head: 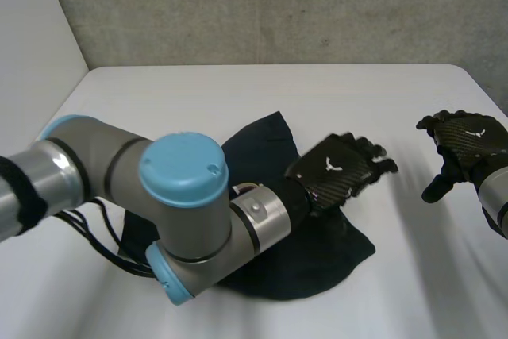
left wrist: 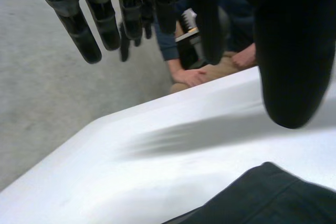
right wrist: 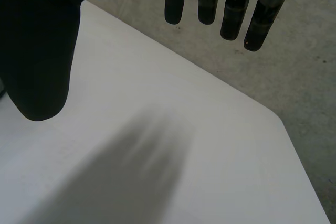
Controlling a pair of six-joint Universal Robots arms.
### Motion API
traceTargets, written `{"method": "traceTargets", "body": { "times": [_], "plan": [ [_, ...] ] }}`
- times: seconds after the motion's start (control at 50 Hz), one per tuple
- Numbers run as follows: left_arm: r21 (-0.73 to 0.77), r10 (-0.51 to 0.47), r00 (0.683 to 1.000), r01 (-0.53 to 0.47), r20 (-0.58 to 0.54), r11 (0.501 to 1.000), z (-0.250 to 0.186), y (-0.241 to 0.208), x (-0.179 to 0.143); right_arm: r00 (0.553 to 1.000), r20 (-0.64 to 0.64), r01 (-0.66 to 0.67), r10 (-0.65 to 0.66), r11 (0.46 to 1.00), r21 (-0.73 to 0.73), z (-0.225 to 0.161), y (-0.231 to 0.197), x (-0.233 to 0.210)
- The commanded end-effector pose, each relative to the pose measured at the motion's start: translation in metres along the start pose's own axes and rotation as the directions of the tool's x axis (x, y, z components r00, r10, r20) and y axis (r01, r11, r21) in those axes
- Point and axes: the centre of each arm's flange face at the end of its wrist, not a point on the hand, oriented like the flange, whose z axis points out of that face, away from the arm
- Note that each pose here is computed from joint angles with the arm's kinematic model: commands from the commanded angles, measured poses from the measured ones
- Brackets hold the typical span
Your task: Fold the shorts.
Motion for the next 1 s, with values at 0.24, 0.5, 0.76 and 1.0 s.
{"method": "traceTargets", "body": {
  "times": [0.24, 0.5, 0.76, 1.0],
  "plan": [
    [-0.283, 0.024, 0.831, 0.162, 0.556, 0.945, -0.116, -0.018, -0.068, 0.862, 0.479, 0.182, -0.163, 0.983, 0.007, -0.042, 0.014, -0.054],
    [-0.492, 0.038, 0.820, 0.304, 0.571, 0.816, -0.183, 0.033, -0.018, 0.767, 0.590, 0.324, -0.253, 0.946, -0.015, -0.032, 0.052, -0.073],
    [-0.526, 0.016, 0.791, 0.391, 0.612, 0.756, -0.203, 0.057, -0.025, 0.749, 0.598, 0.333, -0.285, 0.942, 0.032, -0.017, 0.069, -0.086],
    [-0.493, 0.013, 0.785, 0.376, 0.620, 0.785, -0.206, 0.054, -0.024, 0.724, 0.620, 0.333, -0.302, 0.941, 0.070, -0.012, 0.069, -0.100]
  ]
}}
